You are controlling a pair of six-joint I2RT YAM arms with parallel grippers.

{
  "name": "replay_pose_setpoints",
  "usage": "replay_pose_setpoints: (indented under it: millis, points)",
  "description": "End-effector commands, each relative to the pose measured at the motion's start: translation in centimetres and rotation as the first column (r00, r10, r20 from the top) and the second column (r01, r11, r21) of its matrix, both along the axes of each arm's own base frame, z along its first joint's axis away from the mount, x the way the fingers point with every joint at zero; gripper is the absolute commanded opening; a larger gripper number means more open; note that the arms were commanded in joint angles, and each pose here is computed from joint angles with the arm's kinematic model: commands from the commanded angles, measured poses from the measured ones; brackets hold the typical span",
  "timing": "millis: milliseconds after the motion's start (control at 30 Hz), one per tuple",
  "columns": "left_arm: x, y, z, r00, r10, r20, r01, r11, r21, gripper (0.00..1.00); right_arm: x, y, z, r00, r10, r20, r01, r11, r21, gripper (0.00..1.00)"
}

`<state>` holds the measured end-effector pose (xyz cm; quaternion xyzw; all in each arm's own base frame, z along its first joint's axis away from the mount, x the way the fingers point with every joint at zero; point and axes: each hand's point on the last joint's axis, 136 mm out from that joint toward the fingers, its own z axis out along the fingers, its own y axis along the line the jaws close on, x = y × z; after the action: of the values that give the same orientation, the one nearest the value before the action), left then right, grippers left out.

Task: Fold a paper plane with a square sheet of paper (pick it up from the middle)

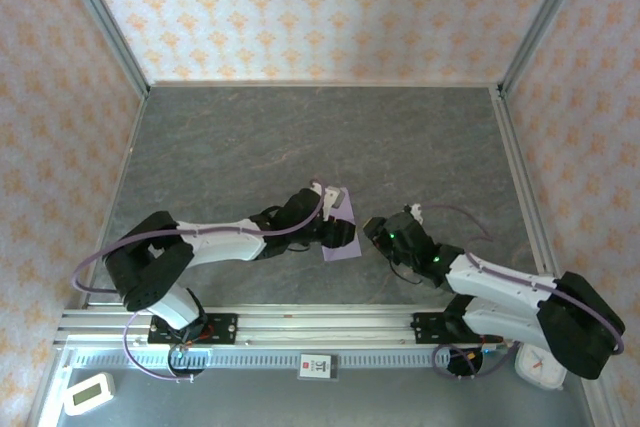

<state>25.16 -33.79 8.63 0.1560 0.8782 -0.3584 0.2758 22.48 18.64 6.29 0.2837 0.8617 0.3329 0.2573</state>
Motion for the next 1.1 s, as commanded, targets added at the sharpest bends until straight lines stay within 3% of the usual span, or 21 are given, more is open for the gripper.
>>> replay_pose_setpoints:
  millis: [0,233,500,800,933,1067]
  points:
    - [1.1,-0.3,0.1,0.999,0.029,0.023,-0.029,1.000,-0.013,0.54,-0.1,-0.8,-0.7,1.000,-0.008,-0.013,0.008,0.999,-0.035,0.44]
    - [3.0,2.0,-2.9,0.995,0.095,-0.001,-0.095,0.995,0.036,0.52,-0.3,1.9,-1.3,0.990,0.131,-0.059,-0.133,0.991,-0.029,0.44]
    - [3.0,3.9,-6.6,0.992,0.111,-0.057,-0.107,0.991,0.076,0.51,0.4,3.7,-1.7,0.980,0.178,-0.086,-0.181,0.983,-0.031,0.44]
    - [2.8,5.2,-7.7,0.985,0.151,-0.082,-0.147,0.988,0.044,0.50,0.8,7.5,-2.5,0.959,0.257,-0.122,-0.262,0.964,-0.034,0.44]
    - [2.9,5.2,-7.6,0.984,0.154,-0.087,-0.152,0.988,0.027,0.49,1.3,7.9,-2.0,0.961,0.252,-0.114,-0.258,0.965,-0.047,0.44]
    - [2.8,5.2,-7.5,0.984,0.157,-0.089,-0.156,0.988,0.014,0.49,1.2,5.7,-1.6,0.978,0.180,-0.109,-0.192,0.976,-0.106,0.48]
